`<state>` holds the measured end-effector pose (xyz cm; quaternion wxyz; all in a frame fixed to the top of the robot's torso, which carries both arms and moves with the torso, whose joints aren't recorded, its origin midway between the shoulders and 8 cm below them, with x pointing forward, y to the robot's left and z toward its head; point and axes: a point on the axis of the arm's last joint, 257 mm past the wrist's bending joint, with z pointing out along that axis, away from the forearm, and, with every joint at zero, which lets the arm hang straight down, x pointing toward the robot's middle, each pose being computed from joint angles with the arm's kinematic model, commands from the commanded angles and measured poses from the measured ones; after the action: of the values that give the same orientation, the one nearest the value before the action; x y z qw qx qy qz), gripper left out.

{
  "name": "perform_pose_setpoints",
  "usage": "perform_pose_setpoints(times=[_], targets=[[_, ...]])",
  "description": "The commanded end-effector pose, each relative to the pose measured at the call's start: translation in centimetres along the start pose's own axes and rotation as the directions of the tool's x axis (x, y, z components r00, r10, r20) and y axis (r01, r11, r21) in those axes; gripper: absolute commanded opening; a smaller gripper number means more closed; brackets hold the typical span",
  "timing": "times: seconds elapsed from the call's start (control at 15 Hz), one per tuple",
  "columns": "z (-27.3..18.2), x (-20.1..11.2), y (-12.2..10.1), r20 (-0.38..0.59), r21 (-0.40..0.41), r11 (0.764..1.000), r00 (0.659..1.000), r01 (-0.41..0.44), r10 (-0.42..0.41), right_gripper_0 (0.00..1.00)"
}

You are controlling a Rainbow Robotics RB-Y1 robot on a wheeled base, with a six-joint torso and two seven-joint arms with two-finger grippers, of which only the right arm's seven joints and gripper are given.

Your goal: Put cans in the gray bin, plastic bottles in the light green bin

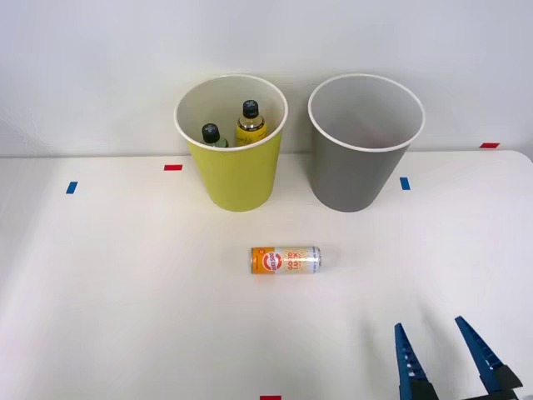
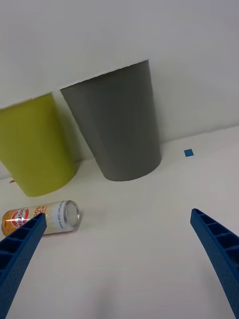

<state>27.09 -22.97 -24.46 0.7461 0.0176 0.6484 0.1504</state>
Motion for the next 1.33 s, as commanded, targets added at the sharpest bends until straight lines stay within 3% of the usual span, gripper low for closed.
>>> perform_pose_setpoints(times=[0.07, 0.4, 0.6, 0.93, 1.33], targets=[[-1.2, 0.5, -0.5, 0.026, 0.009, 0.996, 0.996, 0.086, -0.086, 1.0], [-3.4, -0.9, 0.2, 0.073, 0.036, 0.973, 0.971, 0.227, -0.229, 1.0], [-4.6, -1.1, -0.1, 0.069, 0.081, 0.96, 0.959, 0.268, -0.274, 1.0], [-5.8, -1.0, 0.3, 0.066, 0.092, 0.973, 0.974, 0.212, -0.218, 1.0], [-5.8, -1.1, 0.2, 0.065, 0.085, 0.974, 0.974, 0.209, -0.215, 1.0]])
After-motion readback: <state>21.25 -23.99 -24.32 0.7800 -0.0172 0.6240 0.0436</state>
